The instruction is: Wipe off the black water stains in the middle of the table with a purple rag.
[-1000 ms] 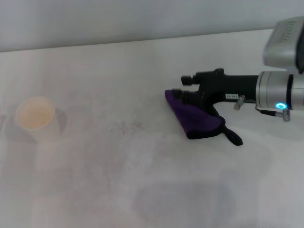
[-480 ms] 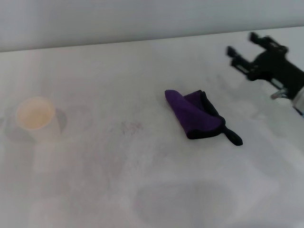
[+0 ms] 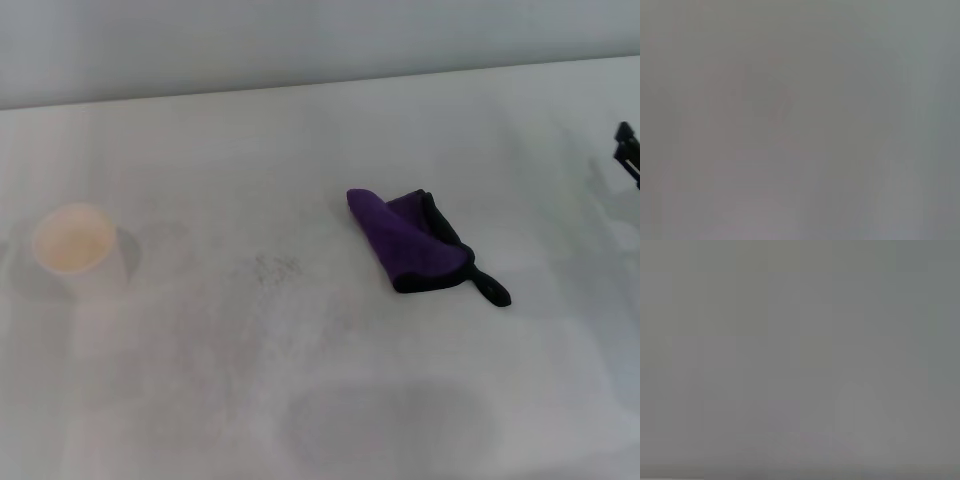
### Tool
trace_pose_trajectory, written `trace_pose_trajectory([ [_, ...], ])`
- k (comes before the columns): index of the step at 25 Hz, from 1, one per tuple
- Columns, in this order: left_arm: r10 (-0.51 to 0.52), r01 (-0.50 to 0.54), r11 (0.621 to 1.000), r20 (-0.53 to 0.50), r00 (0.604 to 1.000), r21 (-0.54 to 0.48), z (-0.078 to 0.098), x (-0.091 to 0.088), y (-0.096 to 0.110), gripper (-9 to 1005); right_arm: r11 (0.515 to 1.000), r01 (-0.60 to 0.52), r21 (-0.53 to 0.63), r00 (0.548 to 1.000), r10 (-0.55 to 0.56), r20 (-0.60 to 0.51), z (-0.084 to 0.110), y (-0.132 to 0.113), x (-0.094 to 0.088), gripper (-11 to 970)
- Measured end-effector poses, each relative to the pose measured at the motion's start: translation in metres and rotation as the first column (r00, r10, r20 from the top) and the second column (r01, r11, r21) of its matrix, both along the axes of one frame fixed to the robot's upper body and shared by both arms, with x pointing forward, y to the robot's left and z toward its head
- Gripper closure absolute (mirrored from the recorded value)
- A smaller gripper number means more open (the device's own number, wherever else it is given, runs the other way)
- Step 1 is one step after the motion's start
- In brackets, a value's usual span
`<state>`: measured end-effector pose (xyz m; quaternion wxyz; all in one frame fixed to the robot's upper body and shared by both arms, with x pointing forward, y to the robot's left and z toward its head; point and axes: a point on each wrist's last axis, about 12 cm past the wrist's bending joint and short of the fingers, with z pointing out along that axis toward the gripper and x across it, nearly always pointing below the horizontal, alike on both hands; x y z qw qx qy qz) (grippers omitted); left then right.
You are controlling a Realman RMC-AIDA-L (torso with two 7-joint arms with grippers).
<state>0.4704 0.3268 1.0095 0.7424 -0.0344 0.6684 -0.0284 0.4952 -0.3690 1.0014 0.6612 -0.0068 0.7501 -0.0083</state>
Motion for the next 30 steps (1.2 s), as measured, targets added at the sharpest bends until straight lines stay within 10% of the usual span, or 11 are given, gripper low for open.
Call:
trace_pose_trajectory([
  [30, 0.035, -0.043, 0.996, -0.088, 0.996, -0.083, 0.003, 0.044, -0.007, 101, 0.999, 0.013, 0.037, 0.996, -0.010, -0.091, -0.009, 0.005, 0.006, 107],
])
